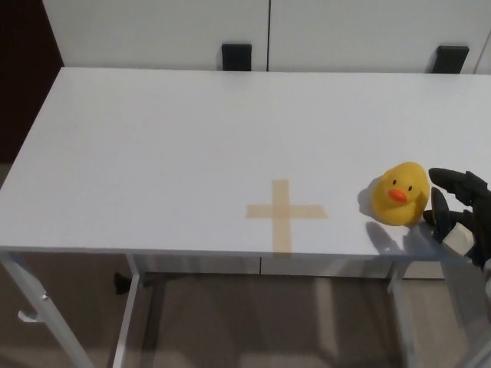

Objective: The robot uses its right hand to push the yellow duck toy to the center of the white desk.

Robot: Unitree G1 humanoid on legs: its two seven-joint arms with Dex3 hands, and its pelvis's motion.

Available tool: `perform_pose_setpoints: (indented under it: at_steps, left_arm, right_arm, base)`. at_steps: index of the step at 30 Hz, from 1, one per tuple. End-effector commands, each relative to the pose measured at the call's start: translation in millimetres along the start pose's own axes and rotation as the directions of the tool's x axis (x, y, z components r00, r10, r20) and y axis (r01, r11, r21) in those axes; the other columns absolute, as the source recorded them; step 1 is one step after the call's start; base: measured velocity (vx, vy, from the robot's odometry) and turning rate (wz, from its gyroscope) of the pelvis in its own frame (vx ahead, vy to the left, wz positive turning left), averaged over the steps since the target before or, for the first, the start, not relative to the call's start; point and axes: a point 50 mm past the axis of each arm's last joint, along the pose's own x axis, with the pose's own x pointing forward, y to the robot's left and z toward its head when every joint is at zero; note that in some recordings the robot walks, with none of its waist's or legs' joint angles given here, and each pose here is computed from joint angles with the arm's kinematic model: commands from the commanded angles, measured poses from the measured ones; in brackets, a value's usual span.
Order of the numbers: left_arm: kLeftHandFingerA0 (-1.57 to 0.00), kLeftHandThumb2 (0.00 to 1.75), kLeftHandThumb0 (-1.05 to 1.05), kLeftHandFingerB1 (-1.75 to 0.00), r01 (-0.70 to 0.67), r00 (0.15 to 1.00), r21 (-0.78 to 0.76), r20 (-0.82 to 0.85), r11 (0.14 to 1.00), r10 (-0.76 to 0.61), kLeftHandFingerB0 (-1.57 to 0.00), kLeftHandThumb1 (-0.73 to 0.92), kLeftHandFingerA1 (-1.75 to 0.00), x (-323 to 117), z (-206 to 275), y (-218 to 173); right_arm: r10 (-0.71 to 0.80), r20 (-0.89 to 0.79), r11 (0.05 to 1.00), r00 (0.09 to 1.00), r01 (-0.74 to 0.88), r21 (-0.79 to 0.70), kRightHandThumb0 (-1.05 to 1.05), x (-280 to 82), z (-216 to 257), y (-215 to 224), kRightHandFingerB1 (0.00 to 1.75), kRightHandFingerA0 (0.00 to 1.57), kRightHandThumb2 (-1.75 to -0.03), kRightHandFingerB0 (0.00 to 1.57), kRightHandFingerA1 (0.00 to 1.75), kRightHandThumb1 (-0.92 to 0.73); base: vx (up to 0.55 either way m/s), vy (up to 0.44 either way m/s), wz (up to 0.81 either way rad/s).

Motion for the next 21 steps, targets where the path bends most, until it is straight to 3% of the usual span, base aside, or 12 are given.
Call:
perform_pose_setpoints:
  at_steps: [1, 9, 21]
  left_arm:
    - [-0.83, 0.8, -0.18, -0.95, -0.008, 1.0, 0.024, 0.028, 1.0, 0.007, -0.83, 0.61, -0.85, -0.1, 1.9, 4.0]
    - [-0.82, 0.8, -0.17, -0.94, -0.008, 1.0, 0.004, 0.029, 1.0, 0.008, -0.82, 0.63, -0.85, -0.1, 1.9, 4.8]
    - [-0.82, 0.78, -0.17, -0.93, -0.006, 0.999, 0.031, 0.035, 0.999, 0.005, -0.81, 0.63, -0.83, 0.6, 5.2, 2.3]
  right_arm:
    - [-0.111, 0.011, 0.994, 0.994, 0.111, -0.018, -0.72, 0.0, 1.0, -8.8, 0.55, 0.61, -0.69, 0.49, 0.66, -0.92]
    - [-0.283, 0.011, 0.959, 0.959, 0.283, -0.034, -0.71, -1.7, -2.0, -14.5, 0.52, 0.65, -0.68, 0.54, 0.6, -0.92]
    - [-0.083, 0.007, 0.994, 0.997, 0.083, -0.067, -0.79, 5.8, 8.5, -1.8, 0.41, 0.45, -0.73, 0.33, 0.52, -0.92]
  base:
    - [0.0, 0.0, 0.0]
    - [0.0, 0.0, 0.0]
    - [0.0, 0.0, 0.0]
